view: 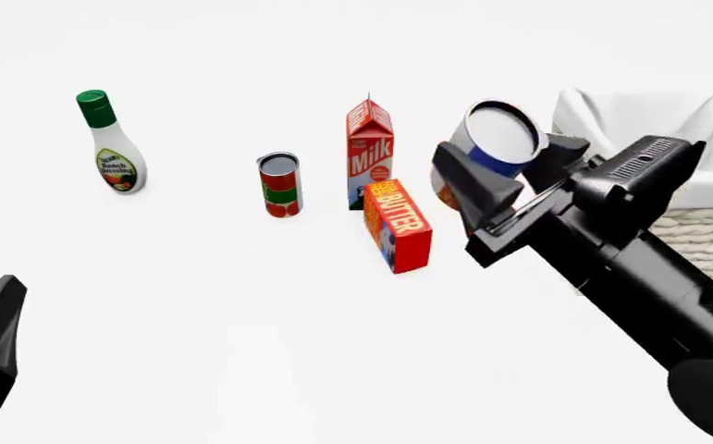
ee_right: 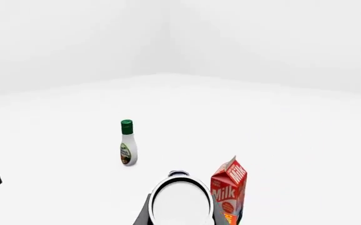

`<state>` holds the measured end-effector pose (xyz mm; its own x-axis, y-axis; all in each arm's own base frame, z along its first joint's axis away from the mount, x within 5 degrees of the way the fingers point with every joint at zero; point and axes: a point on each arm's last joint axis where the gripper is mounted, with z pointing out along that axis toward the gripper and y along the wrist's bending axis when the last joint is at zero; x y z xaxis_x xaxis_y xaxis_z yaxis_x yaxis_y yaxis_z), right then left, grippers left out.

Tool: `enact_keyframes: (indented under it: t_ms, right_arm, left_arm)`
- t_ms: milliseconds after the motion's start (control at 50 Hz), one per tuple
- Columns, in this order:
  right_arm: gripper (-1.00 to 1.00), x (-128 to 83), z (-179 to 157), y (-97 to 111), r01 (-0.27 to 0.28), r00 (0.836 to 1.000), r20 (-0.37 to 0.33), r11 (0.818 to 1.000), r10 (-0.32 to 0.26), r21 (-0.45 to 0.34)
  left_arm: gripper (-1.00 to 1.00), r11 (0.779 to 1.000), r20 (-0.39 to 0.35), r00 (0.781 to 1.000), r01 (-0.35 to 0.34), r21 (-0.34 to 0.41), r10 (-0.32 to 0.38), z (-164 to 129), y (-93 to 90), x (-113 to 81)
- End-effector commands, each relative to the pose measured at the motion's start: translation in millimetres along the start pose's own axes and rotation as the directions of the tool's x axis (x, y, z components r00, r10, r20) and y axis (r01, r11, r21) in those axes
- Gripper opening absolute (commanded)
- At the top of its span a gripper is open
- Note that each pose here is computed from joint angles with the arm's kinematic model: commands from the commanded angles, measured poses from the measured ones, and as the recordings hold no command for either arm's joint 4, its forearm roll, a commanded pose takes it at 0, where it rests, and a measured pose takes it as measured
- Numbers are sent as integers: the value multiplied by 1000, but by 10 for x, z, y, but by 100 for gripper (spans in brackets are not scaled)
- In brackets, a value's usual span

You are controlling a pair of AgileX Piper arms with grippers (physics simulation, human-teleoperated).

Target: Pick the alphabet soup and place it in the basket.

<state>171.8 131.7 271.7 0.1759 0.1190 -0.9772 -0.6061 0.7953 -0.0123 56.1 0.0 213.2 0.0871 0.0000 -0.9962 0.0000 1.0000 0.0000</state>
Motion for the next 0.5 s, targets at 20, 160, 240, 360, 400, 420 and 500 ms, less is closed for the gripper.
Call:
enact_keyframes:
  t_ms: [20,160,240,360,400,420,500]
  right_arm:
    - [-100,-426,-222,-115,43,994,101,997,-49,62]
    - [-100,-603,-316,-204,70,988,131,990,-86,118]
    - [-100,-681,-358,-246,89,984,140,985,-109,148]
    - [-100,-841,-391,-309,123,978,144,973,-152,194]
    - [-100,-901,-407,-330,141,974,144,967,-173,212]
    - [-100,-917,-410,-337,144,974,143,966,-177,216]
    - [-100,-1008,-431,-383,164,969,138,954,-203,250]
  left_arm:
    - [100,1000,0,1000,0,0,0,0,0,0]
    - [100,1000,0,1000,0,0,0,0,0,0]
    - [100,1000,0,1000,0,0,0,0,0,0]
    - [100,1000,0,1000,0,0,0,0,0,0]
    - [100,1000,0,1000,0,0,0,0,0,0]
    - [100,1000,0,1000,0,0,0,0,0,0]
    - [100,1000,0,1000,0,0,0,0,0,0]
